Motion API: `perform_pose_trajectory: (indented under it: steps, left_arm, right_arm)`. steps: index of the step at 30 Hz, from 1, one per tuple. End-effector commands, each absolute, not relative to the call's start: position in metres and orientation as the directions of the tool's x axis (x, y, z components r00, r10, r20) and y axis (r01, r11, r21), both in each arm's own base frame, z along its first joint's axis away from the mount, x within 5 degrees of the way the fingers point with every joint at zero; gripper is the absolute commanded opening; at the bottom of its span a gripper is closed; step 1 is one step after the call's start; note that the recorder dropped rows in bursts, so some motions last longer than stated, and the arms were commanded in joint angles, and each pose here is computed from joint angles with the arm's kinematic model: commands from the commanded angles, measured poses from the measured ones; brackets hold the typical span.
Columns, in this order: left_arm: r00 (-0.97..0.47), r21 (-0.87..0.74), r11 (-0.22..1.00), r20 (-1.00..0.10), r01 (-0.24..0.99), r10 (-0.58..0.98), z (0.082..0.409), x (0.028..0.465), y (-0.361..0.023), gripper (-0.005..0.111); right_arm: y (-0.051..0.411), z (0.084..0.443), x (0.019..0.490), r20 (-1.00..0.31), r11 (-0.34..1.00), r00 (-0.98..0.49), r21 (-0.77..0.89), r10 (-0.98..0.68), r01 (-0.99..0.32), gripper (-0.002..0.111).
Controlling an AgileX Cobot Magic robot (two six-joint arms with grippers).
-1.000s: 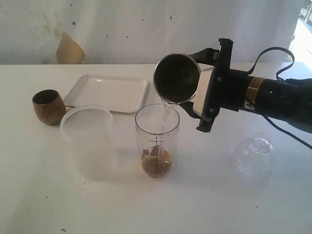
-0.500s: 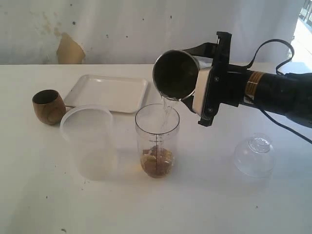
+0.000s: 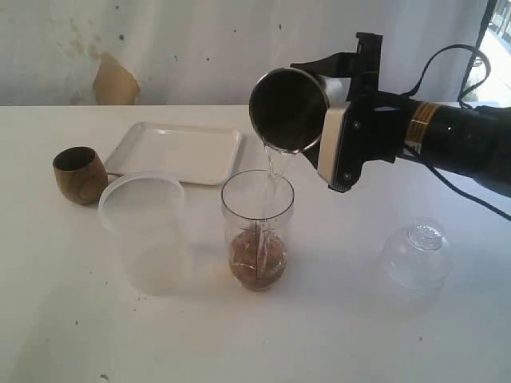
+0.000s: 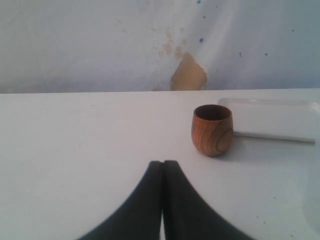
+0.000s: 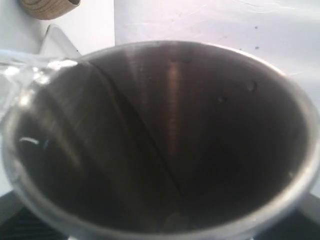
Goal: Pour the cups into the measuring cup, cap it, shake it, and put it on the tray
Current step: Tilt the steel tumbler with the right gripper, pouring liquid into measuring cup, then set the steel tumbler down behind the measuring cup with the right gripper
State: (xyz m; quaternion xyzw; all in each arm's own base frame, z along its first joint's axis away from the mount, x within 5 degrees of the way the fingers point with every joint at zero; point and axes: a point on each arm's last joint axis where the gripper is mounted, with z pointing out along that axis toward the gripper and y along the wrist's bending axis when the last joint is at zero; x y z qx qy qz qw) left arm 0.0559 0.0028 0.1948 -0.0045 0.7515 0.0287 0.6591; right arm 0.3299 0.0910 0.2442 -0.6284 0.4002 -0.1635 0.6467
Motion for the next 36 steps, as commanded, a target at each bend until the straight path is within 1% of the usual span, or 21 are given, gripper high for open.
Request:
perform_pose_trajectory:
  steps: [1, 7, 10, 14, 18, 22, 23, 24, 25, 27, 28, 30, 35, 36]
  left_arm:
    - [-0.123, 0.035, 0.998, -0.992, -0.046, 0.029, 0.194, 0.056, 0.003, 0.0]
    - [-0.123, 0.035, 0.998, -0.992, -0.046, 0.029, 0.194, 0.056, 0.003, 0.0]
    - [-0.123, 0.035, 0.998, -0.992, -0.046, 0.029, 0.194, 0.056, 0.003, 0.0]
    - [-0.123, 0.035, 0.998, -0.992, -0.046, 0.029, 0.194, 0.056, 0.003, 0.0]
    - [-0.123, 0.035, 0.998, -0.992, -0.046, 0.029, 0.194, 0.056, 0.003, 0.0]
    - [-0.123, 0.035, 0.998, -0.992, -0.046, 0.029, 0.194, 0.056, 0.003, 0.0]
    - [-0.123, 0.035, 0.998, -0.992, -0.046, 0.029, 0.194, 0.056, 0.003, 0.0]
    - [-0.123, 0.035, 0.998, -0.992, -0.046, 0.029, 0.194, 0.056, 0.003, 0.0]
    - [-0.123, 0.035, 0.998, -0.992, -0.046, 0.029, 0.194, 0.056, 0.003, 0.0]
    - [-0.123, 0.035, 0.998, -0.992, -0.046, 0.029, 0.194, 0.056, 0.003, 0.0]
    - [-0.123, 0.035, 0.998, -0.992, -0.046, 0.029, 0.194, 0.056, 0.003, 0.0]
    - [-0.123, 0.035, 0.998, -0.992, -0.046, 0.029, 0.194, 0.056, 0.003, 0.0]
    - [-0.123, 0.035, 0.998, -0.992, -0.046, 0.029, 0.194, 0.056, 0.003, 0.0]
    - [-0.123, 0.035, 0.998, -0.992, -0.046, 0.029, 0.194, 0.056, 0.003, 0.0]
  right_arm:
    - [0.091, 0.254, 0.33, -0.281, 0.166, 0.641, -0.958, -0.715, -0.235, 0.0]
    - [0.091, 0.254, 0.33, -0.235, 0.131, 0.65, -0.97, -0.723, -0.205, 0.0]
    - [0.09, 0.254, 0.33, -0.245, 0.143, 0.644, -0.968, -0.725, -0.206, 0.0]
    - [0.089, 0.256, 0.332, -0.346, 0.231, 0.613, -0.937, -0.71, -0.262, 0.0]
    - [0.089, 0.256, 0.332, -0.512, 0.358, 0.555, -0.858, -0.656, -0.368, 0.0]
    - [0.09, 0.251, 0.337, -0.703, 0.504, 0.446, -0.71, -0.555, -0.492, 0.0]
    - [0.09, 0.249, 0.338, -0.785, 0.57, 0.384, -0.618, -0.485, -0.542, 0.0]
    - [0.089, 0.248, 0.341, -0.828, 0.615, 0.342, -0.56, -0.445, -0.555, 0.0]
    - [0.083, 0.246, 0.35, -0.907, 0.734, 0.239, -0.42, -0.346, -0.533, 0.0]
    - [0.078, 0.236, 0.366, -0.971, 0.834, 0.128, -0.241, -0.204, -0.497, 0.0]
    - [0.079, 0.23, 0.37, -0.975, 0.836, 0.111, -0.222, -0.193, -0.502, 0.0]
    - [0.083, 0.21, 0.393, -0.993, 0.841, 0.041, -0.119, -0.114, -0.528, 0.0]
    - [0.086, 0.175, 0.434, -0.999, 0.844, -0.033, -0.014, -0.038, -0.536, 0.0]
    - [0.089, 0.164, 0.444, -0.998, 0.838, -0.046, -0.007, -0.038, -0.546, 0.0]
